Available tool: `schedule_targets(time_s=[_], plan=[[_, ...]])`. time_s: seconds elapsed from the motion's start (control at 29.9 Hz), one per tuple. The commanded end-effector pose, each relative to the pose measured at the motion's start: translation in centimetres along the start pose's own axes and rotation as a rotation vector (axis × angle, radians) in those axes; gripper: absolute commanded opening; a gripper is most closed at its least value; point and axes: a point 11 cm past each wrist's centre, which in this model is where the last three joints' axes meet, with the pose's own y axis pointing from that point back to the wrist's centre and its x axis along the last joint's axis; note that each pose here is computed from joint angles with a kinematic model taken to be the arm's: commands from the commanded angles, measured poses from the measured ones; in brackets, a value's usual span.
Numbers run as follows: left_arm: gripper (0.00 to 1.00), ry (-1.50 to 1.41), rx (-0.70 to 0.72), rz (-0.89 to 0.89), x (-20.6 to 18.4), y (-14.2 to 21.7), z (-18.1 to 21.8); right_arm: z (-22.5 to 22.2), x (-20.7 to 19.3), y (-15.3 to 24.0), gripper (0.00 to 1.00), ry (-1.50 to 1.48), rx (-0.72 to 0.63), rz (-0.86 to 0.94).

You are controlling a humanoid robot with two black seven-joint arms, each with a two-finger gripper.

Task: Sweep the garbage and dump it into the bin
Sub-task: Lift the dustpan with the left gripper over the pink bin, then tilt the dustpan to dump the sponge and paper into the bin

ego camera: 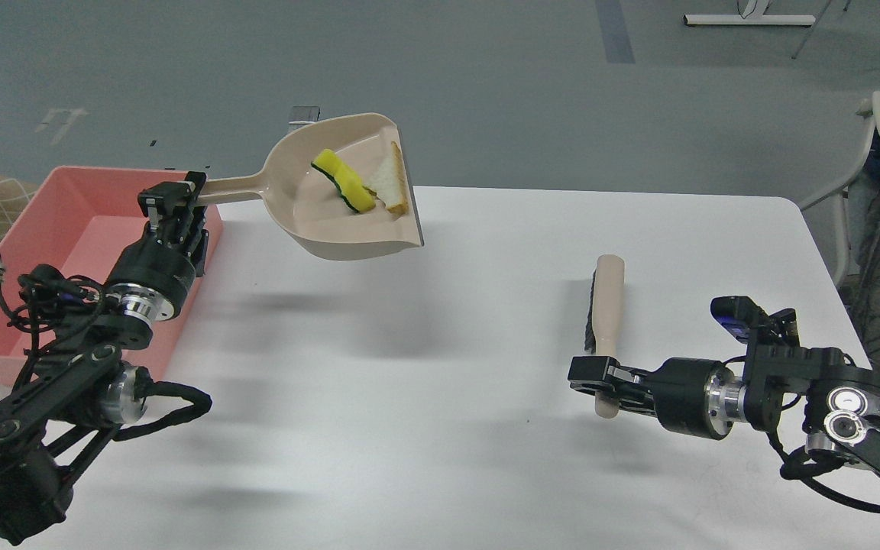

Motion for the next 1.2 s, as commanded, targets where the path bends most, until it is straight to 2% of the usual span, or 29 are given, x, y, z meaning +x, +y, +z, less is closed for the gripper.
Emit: schedule_targets(time_s=[0.0,0.37,0.5,0.64,0.7,0.9,1.17], plan=[[0.0,0.01,-0.034,0.03,2.2,-0.3,1.7,0.1,-0.4,-0.2,0.0,-0.001,-0.003,-0.012],[0.0,-0.041,-0.032,0.054,10.5,2.6,4.3,0.2,-0.5,-0.2,0.0,-0.001,-0.006,-0.014],[0.0,-0.034,-0.014,0.081,14.7,5.4,4.9,0.2,-0.5,-0.2,0.0,-0.001,-0.006,-0.014],[0.0,-0.066,0.007,0.104,17.1,7.3,5.3,0.1,-0.5,-0.3,0.0,-0.001,-0.003,-0.015],[0.0,-0.097,0.031,0.161,19.9,8.8,5.5,0.1,-0.6,-0.3,0.0,-0.004,-0.001,-0.018],[0.0,-0.187,0.098,0.259,25.3,10.7,5.8,0.0,-0.6,-0.4,0.0,-0.005,0.002,-0.017],[0.0,-0.367,0.147,0.275,27.9,11.6,6.8,0.2,-0.9,-0.5,0.0,-0.011,0.001,-0.022]])
